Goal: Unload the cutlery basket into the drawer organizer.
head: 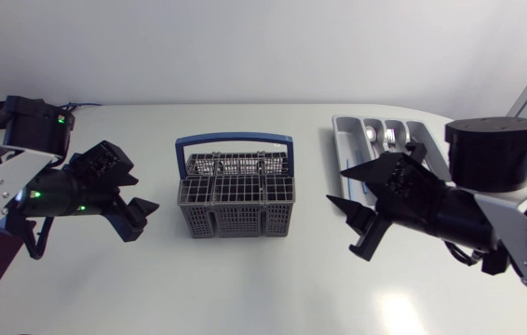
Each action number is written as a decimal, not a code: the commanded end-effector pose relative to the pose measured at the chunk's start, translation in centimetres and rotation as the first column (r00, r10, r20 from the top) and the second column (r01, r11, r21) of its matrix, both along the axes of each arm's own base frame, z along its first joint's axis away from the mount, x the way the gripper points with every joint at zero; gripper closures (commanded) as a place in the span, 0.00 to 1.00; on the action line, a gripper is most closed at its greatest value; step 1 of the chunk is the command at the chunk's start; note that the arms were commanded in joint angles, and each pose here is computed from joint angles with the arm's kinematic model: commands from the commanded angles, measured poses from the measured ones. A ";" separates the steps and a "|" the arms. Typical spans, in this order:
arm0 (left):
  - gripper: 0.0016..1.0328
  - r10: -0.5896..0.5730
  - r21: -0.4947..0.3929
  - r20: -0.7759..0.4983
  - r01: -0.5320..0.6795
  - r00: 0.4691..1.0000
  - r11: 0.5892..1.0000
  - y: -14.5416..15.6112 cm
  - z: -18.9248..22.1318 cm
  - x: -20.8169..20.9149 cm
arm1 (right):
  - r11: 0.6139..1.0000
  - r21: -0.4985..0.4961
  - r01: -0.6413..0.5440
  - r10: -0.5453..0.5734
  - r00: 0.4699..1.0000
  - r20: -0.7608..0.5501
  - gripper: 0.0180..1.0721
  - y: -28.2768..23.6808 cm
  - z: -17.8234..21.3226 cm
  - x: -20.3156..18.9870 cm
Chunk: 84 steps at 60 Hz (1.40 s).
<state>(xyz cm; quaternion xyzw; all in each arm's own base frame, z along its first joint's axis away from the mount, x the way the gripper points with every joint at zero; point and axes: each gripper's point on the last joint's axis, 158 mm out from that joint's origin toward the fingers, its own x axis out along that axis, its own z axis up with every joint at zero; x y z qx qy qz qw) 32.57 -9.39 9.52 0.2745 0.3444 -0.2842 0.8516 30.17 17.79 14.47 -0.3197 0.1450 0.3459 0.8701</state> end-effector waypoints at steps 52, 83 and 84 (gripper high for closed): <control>0.05 0.315 -0.293 0.174 -0.257 0.933 0.921 5.2 5.4 -5.3 | 0.850 0.193 0.491 -0.506 0.862 0.034 0.04 -16.2 0.6 -2.2; 0.05 0.468 -0.428 0.319 -0.315 0.824 0.847 6.7 5.7 -6.6 | 0.741 0.381 0.553 -0.615 0.787 0.053 0.04 -17.3 1.0 -3.8; 0.05 0.474 -0.433 0.322 -0.317 0.820 0.844 6.8 5.7 -6.6 | 0.736 0.387 0.555 -0.618 0.784 0.052 0.04 -17.3 1.0 -3.9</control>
